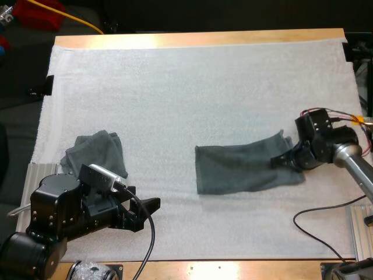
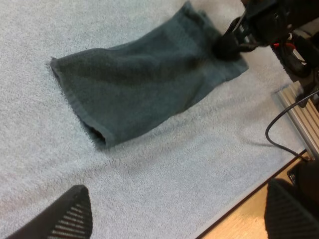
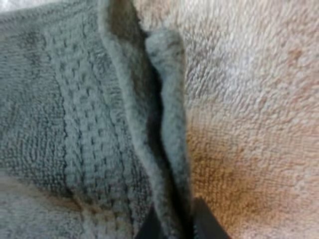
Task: Pick towel from pile, fold and stack
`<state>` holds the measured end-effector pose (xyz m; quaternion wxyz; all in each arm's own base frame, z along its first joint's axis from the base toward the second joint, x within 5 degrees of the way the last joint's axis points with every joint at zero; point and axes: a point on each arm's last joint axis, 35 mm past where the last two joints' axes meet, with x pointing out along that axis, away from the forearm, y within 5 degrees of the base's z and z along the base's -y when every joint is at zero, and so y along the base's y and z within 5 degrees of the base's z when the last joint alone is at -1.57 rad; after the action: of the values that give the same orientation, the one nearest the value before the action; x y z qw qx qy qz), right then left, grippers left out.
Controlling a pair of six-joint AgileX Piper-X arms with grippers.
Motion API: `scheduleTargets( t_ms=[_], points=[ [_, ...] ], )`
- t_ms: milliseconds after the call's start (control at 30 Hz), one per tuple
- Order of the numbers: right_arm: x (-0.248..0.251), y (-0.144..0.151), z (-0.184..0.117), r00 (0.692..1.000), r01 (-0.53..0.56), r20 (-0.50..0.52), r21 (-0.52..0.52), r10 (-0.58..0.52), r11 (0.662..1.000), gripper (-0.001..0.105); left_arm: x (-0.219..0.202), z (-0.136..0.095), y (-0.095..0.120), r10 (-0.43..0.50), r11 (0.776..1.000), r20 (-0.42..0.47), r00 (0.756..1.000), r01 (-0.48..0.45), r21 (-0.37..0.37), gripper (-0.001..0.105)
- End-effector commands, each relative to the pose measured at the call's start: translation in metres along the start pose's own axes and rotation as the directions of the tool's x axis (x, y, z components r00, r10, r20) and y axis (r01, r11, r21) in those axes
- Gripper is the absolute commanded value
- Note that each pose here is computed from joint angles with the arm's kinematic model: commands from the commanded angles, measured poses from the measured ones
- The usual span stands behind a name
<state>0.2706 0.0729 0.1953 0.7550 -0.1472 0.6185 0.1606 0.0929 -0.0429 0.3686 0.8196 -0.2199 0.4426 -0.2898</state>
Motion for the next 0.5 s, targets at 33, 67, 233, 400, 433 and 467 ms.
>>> scheduleTargets(
  t_ms=[33,67,233,400,433,467],
  points=[
    [-0.011,0.000,0.003,1.000,-0.009,-0.012,0.011,0.010,1.000,0.001,-0.002,0.000,-0.002,-0.007,1.000,0.007,1.000,0.008,-0.003,0.069],
    [-0.014,0.001,0.005,0.999,-0.033,-0.010,0.032,0.034,0.999,0.001,-0.002,0.000,-0.002,-0.007,1.000,0.007,1.000,0.008,-0.003,0.069],
    [-0.021,0.008,0.011,0.980,-0.198,0.031,0.119,0.196,0.973,0.001,-0.002,0.000,-0.002,-0.007,1.000,0.007,1.000,0.008,-0.003,0.069],
    [-0.022,0.030,0.015,0.967,-0.253,0.031,0.076,0.251,0.965,0.001,-0.002,0.000,-0.002,-0.007,1.000,0.007,1.000,0.008,-0.003,0.069],
    [-0.022,0.035,0.016,0.965,-0.261,0.036,0.064,0.259,0.963,0.001,-0.002,0.000,-0.002,-0.007,1.000,0.007,1.000,0.008,-0.003,0.069],
    [-0.022,0.041,0.018,0.962,-0.271,0.047,0.062,0.268,0.961,0.001,-0.002,0.000,-0.002,-0.007,1.000,0.007,1.000,0.008,-0.003,0.069]
  ],
)
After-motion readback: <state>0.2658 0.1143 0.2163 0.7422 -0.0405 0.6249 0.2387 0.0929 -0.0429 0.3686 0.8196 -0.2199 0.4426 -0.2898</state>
